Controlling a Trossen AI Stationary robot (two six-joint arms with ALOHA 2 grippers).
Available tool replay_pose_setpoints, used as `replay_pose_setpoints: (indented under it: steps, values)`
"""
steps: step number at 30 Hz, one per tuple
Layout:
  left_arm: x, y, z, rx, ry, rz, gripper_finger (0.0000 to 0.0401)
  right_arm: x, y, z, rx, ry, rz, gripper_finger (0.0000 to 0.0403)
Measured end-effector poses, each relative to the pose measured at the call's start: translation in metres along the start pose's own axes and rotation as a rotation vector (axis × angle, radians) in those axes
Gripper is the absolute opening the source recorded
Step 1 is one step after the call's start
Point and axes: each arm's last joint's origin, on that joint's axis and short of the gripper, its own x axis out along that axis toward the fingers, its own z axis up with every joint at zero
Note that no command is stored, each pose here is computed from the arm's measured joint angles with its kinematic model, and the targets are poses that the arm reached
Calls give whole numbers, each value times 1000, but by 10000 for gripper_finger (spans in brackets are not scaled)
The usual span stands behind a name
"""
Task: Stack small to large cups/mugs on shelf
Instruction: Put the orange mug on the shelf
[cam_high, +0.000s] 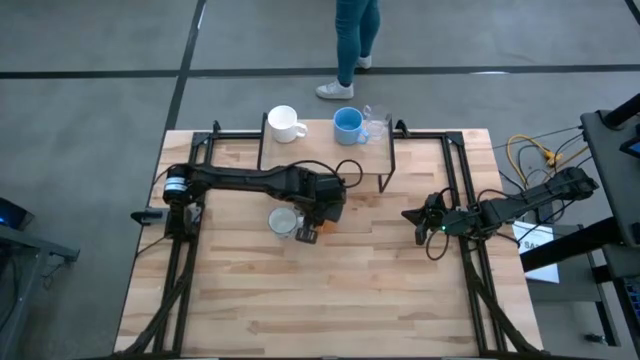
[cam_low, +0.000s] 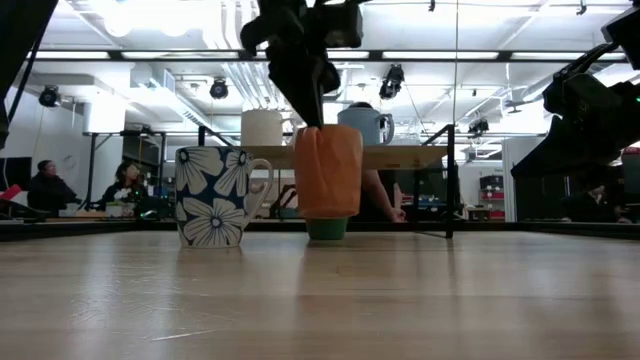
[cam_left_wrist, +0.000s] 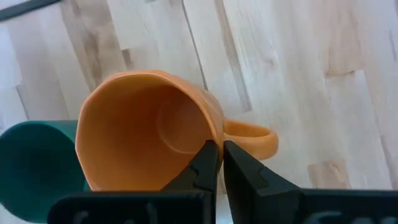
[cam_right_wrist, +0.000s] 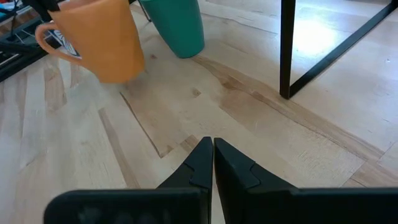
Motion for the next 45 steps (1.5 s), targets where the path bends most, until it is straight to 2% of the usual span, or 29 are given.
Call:
replay_pose_setpoints:
  steps: [8,23,30,45]
  values:
    - [-16,1,2,6,21,13,0,0,0,0,0,0,0,9]
    - [-65,4,8,34,36,83,0,0,0,0,1,-5,-5,9]
    - [-74,6,4,33,85,141,0,0,0,0,0,0,-8,9]
    - [-104,23,-1,-24,39,254,0,1,0,-1,-3,7,-6,9]
